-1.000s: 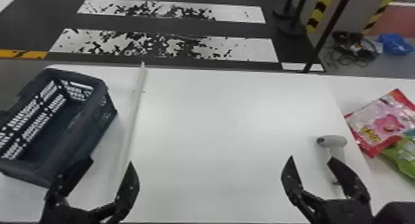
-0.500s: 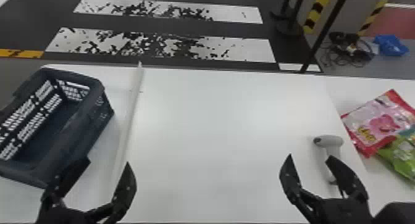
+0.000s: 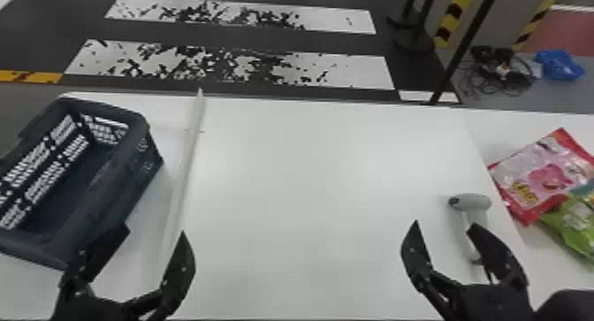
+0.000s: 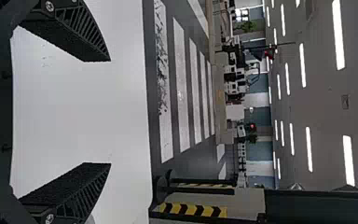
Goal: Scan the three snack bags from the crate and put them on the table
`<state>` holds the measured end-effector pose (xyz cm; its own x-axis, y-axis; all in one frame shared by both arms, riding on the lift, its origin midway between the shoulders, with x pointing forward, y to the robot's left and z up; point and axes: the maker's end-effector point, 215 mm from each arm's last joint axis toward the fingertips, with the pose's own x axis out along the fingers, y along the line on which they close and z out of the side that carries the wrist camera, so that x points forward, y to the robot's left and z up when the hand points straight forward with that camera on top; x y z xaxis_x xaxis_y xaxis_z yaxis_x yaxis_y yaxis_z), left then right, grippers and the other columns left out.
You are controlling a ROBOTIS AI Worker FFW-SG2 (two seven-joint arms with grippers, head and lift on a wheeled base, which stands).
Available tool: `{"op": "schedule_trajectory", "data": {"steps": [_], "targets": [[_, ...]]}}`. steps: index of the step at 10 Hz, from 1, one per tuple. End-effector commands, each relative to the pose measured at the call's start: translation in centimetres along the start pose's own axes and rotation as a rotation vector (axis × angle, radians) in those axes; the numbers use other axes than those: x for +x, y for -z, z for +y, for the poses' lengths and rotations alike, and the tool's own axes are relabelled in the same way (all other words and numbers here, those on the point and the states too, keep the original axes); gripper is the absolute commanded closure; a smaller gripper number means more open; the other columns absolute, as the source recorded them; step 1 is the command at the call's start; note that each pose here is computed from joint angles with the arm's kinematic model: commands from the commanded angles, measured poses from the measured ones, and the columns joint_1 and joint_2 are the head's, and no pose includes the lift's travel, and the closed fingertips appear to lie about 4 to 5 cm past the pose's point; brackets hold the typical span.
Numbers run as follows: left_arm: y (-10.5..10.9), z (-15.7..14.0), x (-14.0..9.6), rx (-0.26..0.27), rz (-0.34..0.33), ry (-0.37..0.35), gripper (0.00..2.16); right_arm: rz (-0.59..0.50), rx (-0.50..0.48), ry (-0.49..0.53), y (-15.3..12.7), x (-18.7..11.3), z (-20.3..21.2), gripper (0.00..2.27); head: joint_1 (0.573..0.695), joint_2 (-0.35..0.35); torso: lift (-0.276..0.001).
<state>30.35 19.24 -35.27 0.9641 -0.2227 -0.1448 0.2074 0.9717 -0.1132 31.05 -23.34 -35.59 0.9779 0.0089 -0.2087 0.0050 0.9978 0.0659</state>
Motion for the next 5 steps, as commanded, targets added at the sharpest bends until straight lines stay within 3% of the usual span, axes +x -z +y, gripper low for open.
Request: {"op": "schedule_trajectory", "data": {"steps": [1,5], "targets": [[-0.06,0.06,0.10,0.002,-0.002,0.000,0.08,0.000,0.004,0.005,0.01,0.00,-0.06,0.08,0.695,-0.079,-0.094],[-0.03,0.14,0.23,0.005,-0.003,0.004,0.08,-0.006,0.012,0.016,-0.19,0.00,-0.28,0.08,0.695,-0.081,-0.094]]}}
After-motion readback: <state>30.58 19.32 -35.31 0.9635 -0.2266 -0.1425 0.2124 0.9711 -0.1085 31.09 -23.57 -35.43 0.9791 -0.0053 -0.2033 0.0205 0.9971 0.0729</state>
